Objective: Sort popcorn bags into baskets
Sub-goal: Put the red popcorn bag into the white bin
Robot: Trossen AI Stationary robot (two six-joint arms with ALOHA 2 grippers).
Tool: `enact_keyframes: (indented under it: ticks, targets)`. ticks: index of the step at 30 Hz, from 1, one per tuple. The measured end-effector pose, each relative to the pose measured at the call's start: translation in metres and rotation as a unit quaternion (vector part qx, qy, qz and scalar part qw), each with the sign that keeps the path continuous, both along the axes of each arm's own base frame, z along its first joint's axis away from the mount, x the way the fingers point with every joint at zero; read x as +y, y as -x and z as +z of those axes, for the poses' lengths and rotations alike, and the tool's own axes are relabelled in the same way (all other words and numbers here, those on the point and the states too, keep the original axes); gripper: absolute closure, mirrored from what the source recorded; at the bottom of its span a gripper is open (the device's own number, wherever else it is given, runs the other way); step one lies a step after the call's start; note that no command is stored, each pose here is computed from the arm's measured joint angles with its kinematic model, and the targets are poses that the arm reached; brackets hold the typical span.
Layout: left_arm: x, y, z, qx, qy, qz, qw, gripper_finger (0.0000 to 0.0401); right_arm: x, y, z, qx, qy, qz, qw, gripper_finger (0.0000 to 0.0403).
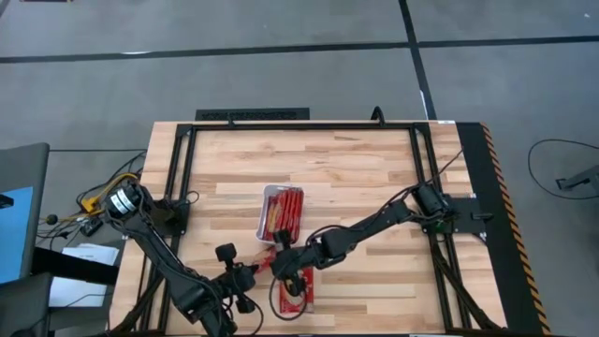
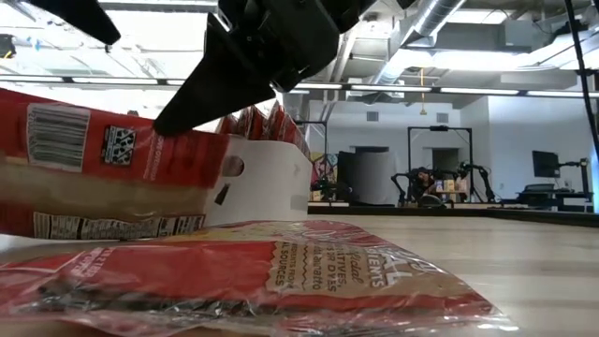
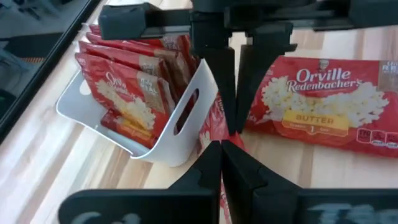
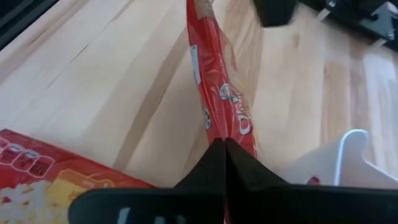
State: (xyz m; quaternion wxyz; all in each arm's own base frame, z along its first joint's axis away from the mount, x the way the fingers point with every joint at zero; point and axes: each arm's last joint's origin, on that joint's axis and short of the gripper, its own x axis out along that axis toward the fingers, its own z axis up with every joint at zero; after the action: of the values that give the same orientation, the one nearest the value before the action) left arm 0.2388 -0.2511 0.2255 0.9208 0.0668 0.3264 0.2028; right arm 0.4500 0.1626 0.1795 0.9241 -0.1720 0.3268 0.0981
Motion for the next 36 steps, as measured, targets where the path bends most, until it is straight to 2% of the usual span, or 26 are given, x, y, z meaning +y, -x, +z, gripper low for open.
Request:
enact_keyframes:
  ticks: [4,7,14,17,21,24,28,36]
  targets:
    - [0.000,0.000,0.006,0.005,-0.002,0.000,1.000,0.0397,0.003,0.000,0.006,0.013,0.017,0.010,1.000,0.0398]
    - [0.002,0.003,0.012,0.018,-0.011,0.006,1.000,0.0380,0.005,0.000,0.013,0.015,0.034,0.016,0.999,0.0398]
    - [0.006,0.029,0.034,0.051,-0.043,0.043,0.997,0.0296,-0.001,0.011,0.050,0.027,0.070,0.030,0.997,0.0399]
    - [0.006,0.045,0.037,0.035,-0.046,0.071,0.996,0.0252,-0.016,0.023,0.070,0.036,0.081,0.022,0.996,0.0399]
    - [-0.002,0.062,0.026,-0.022,-0.051,0.059,0.997,0.0203,-0.042,0.041,0.100,0.011,0.060,0.007,0.998,0.0399]
    - [-0.006,0.070,0.010,-0.083,-0.052,0.041,0.994,0.0179,-0.057,0.050,0.118,-0.033,0.019,0.018,0.999,0.0399]
    - [-0.001,0.069,-0.009,-0.159,-0.047,0.044,0.985,0.0159,-0.069,0.061,0.127,-0.058,-0.010,0.027,0.998,0.0399]
    - [0.030,0.052,-0.044,-0.187,-0.049,0.099,0.976,0.0130,-0.071,0.066,0.128,-0.066,0.000,0.034,0.997,0.0399]
